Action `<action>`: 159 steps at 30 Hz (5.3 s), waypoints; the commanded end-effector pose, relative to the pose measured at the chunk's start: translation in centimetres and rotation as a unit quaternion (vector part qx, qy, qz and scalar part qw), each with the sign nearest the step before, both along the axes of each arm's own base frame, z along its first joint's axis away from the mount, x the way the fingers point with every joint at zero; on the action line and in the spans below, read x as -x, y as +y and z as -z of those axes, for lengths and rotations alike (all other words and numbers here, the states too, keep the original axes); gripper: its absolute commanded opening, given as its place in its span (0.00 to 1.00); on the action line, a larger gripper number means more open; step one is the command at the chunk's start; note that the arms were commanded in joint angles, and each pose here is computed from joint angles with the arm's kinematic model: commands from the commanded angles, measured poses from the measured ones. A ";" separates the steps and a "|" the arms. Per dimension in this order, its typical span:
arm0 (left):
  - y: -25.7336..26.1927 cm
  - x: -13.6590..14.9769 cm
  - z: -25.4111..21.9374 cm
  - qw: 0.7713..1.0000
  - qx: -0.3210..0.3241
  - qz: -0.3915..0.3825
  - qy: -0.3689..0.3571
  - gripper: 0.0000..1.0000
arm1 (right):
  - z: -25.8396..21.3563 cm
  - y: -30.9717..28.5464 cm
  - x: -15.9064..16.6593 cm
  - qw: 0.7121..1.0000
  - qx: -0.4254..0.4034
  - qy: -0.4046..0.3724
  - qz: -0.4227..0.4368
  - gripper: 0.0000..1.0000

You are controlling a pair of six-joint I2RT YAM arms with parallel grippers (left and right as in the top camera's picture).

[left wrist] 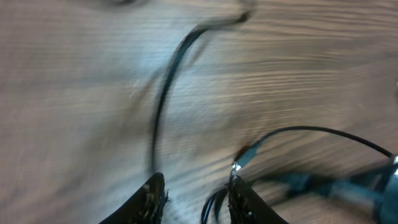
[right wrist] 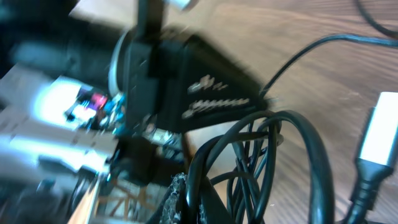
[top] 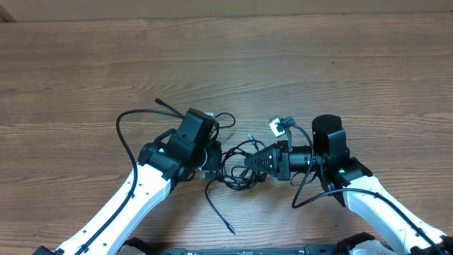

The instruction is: Untangle cables

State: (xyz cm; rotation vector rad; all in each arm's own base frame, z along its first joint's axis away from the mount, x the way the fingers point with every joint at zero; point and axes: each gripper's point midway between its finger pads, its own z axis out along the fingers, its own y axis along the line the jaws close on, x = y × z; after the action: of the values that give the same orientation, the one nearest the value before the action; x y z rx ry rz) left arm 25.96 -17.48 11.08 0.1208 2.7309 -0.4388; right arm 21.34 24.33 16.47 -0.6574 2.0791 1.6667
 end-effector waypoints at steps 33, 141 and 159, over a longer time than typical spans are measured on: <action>-2.4 3.4 -2.8 0.925 0.127 0.352 -0.068 0.56 | -1.4 -1.1 0.5 0.998 -0.036 -0.039 -0.035 0.04; 1.3 -5.2 3.1 0.999 -0.021 0.015 -0.033 0.04 | 5.8 -3.6 -1.9 0.979 0.123 0.107 0.125 0.04; 11.2 -1.1 -16.4 0.945 0.075 -0.113 -0.297 0.04 | 13.9 -13.4 -3.6 0.772 0.303 0.307 0.466 0.04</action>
State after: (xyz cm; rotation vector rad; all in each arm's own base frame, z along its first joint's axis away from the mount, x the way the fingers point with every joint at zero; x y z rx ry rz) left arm 27.25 -8.81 25.19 -0.0149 2.1765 -0.5684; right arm 24.40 14.11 3.95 0.6745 2.7309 0.8517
